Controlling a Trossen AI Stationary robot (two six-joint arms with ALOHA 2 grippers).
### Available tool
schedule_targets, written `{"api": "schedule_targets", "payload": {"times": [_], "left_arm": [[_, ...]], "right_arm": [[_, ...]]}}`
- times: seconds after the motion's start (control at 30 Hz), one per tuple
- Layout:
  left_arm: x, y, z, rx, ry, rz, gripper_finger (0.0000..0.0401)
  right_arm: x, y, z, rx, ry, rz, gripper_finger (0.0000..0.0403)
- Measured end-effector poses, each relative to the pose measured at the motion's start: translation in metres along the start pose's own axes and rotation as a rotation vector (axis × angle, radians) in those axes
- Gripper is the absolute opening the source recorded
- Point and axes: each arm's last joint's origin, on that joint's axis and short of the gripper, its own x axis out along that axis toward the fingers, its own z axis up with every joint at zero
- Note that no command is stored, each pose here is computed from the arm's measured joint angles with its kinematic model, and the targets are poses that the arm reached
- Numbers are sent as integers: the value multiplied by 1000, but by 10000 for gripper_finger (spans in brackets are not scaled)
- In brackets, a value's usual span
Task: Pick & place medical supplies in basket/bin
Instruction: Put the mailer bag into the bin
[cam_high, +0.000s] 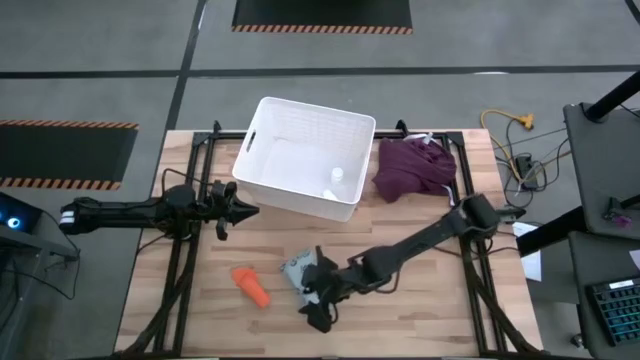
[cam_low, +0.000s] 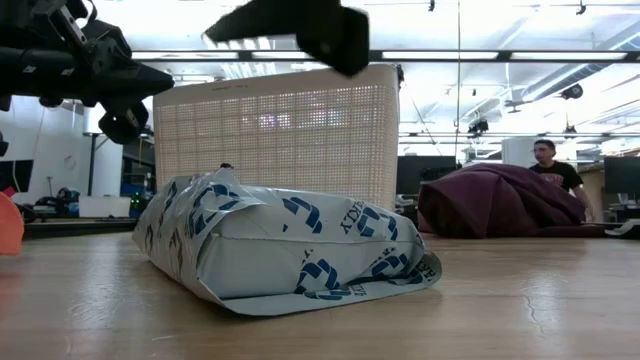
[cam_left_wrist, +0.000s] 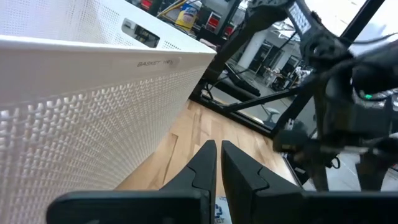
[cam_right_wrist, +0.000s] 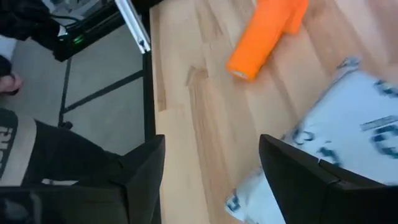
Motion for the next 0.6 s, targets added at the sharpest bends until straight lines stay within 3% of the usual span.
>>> {"api": "schedule_targets", "payload": {"times": [0.27, 0.43, 0.6], "left_arm": [[0, 0, 0, 0, 0, -1, 6], [0, 0, 0, 0, 1, -2, 6], [0, 0, 0, 0, 2, -3, 6]], "right_arm": [[33, -15, -17, 109, 14, -76, 231], [34, -18, -17, 80, -66, -161, 230], [34, -19, -17, 67, -68, -170, 230]]}}
